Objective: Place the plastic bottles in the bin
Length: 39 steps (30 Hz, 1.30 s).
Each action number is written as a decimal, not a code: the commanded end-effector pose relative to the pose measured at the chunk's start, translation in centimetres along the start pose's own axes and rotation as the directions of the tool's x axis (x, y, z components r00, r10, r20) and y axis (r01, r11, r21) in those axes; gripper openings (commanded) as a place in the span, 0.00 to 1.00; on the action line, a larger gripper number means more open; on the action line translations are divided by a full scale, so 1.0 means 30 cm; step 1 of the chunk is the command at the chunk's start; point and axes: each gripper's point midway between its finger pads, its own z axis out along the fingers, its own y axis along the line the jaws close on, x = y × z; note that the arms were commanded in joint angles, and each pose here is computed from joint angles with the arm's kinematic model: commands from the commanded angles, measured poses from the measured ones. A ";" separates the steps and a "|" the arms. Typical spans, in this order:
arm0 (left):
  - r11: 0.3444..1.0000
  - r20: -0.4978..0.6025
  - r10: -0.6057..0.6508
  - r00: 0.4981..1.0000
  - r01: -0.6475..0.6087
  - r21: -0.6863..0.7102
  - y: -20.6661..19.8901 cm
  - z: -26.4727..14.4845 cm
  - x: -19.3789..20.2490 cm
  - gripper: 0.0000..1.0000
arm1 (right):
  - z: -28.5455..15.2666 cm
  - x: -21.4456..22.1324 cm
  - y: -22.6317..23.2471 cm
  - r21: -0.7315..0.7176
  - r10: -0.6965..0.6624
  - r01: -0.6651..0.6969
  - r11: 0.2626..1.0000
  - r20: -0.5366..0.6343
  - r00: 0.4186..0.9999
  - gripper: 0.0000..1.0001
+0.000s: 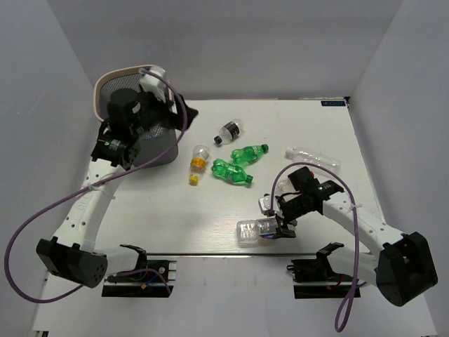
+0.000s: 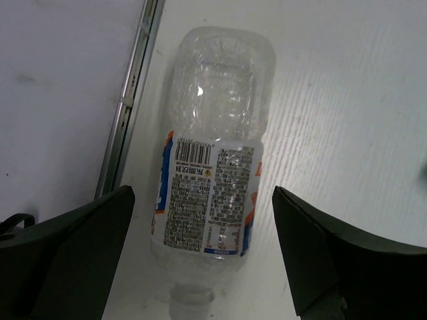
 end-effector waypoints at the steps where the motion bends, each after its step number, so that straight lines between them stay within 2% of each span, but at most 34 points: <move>1: 0.978 -0.190 -0.050 0.980 0.087 0.188 -0.139 -0.008 0.227 0.99 | 0.026 0.072 -0.027 0.052 0.034 -0.029 0.998 -0.089 0.995 0.90; 4: 0.975 -0.255 -0.043 0.966 0.097 0.201 -0.173 -0.013 0.309 0.99 | 0.046 0.134 -0.023 0.073 0.063 -0.053 0.996 -0.149 0.987 0.90; 5: 0.977 -0.282 -0.036 0.959 0.094 0.194 -0.174 -0.010 0.336 0.99 | 0.058 0.150 -0.028 0.100 0.108 -0.094 0.991 -0.152 0.982 0.90; 8: 0.983 -0.356 -0.025 0.934 0.087 0.160 -0.177 0.008 0.458 0.99 | 0.068 0.178 -0.088 0.195 0.135 -0.100 0.976 -0.172 0.976 0.90; 12: 0.992 -0.412 -0.018 0.911 0.069 0.108 -0.164 0.010 0.587 0.99 | 0.070 0.220 -0.110 0.248 0.162 -0.107 0.963 -0.213 0.964 0.81; 13: 0.993 -0.427 -0.016 0.904 0.065 0.100 -0.164 0.006 0.614 0.99 | 0.076 0.230 -0.100 0.237 0.160 -0.107 0.966 -0.218 0.963 0.67; 15: 0.995 -0.461 -0.029 0.887 0.072 0.076 -0.160 -0.018 0.676 0.99 | 0.077 0.211 -0.085 0.213 0.155 -0.112 0.971 -0.200 0.968 0.47; 16: 0.996 -0.468 -0.041 0.883 0.074 0.052 -0.149 -0.028 0.693 0.99 | 0.069 0.176 -0.088 0.198 0.143 -0.107 0.974 -0.177 0.974 0.31; 20: 0.995 -0.503 -0.086 0.860 0.095 -0.009 -0.136 -0.109 0.792 0.99 | -0.011 0.018 -0.179 0.261 0.127 -0.095 0.961 -0.108 0.986 0.10; 21: 0.995 -0.497 -0.094 0.862 0.101 -0.013 -0.144 -0.137 0.792 0.99 | -0.077 -0.097 -0.272 0.332 0.089 -0.059 0.942 -0.076 0.993 0.08; 23: 0.992 -0.513 -0.126 0.849 0.122 -0.040 -0.140 -0.176 0.843 0.99 | -0.119 -0.162 -0.336 0.382 0.119 -0.093 0.919 -0.045 0.992 0.07; 24: 0.990 -0.506 -0.137 0.852 0.128 -0.053 -0.138 -0.202 0.843 0.99 | -0.187 -0.278 -0.433 0.452 0.093 -0.083 0.888 0.000 0.996 0.07; 25: 0.989 -0.518 -0.148 0.843 0.136 -0.061 -0.137 -0.221 0.874 0.99 | -0.197 -0.288 -0.473 0.481 0.137 -0.127 0.867 0.014 0.990 0.07; 27: 0.985 -0.525 -0.172 0.834 0.155 -0.076 -0.139 -0.251 0.893 0.99 | -0.277 -0.392 -0.603 0.588 0.109 -0.124 0.799 0.061 0.992 0.07; 30: 0.980 -0.535 -0.199 0.821 0.181 -0.088 -0.152 -0.300 0.921 0.99 | -0.307 -0.474 -0.721 0.632 0.095 -0.137 0.763 0.100 0.990 0.07; 32: 0.977 -0.529 -0.211 0.822 0.191 -0.093 -0.153 -0.322 0.936 0.99 | -0.349 -0.572 -0.790 0.662 0.031 -0.119 0.740 0.144 0.989 0.08; 33: 0.974 -0.548 -0.225 0.806 0.205 -0.099 -0.158 -0.340 0.967 0.99 | -0.327 -0.597 -0.858 0.657 0.026 -0.123 0.744 0.155 0.988 0.08; 35: 0.971 -0.557 -0.235 0.797 0.220 -0.095 -0.166 -0.351 0.984 0.99 | -0.349 -0.742 -0.908 0.662 -0.066 -0.090 0.744 0.207 0.976 0.08; 36: 0.967 -0.569 -0.247 0.785 0.235 -0.096 -0.173 -0.359 1.004 0.99 | -0.306 -0.738 -0.949 0.647 -0.055 -0.098 0.756 0.213 0.975 0.08; 39: 0.964 -0.566 -0.254 0.784 0.252 -0.084 -0.186 -0.362 0.996 0.99 | -0.322 -0.925 -1.074 0.695 -0.201 -0.053 0.717 0.279 0.939 0.10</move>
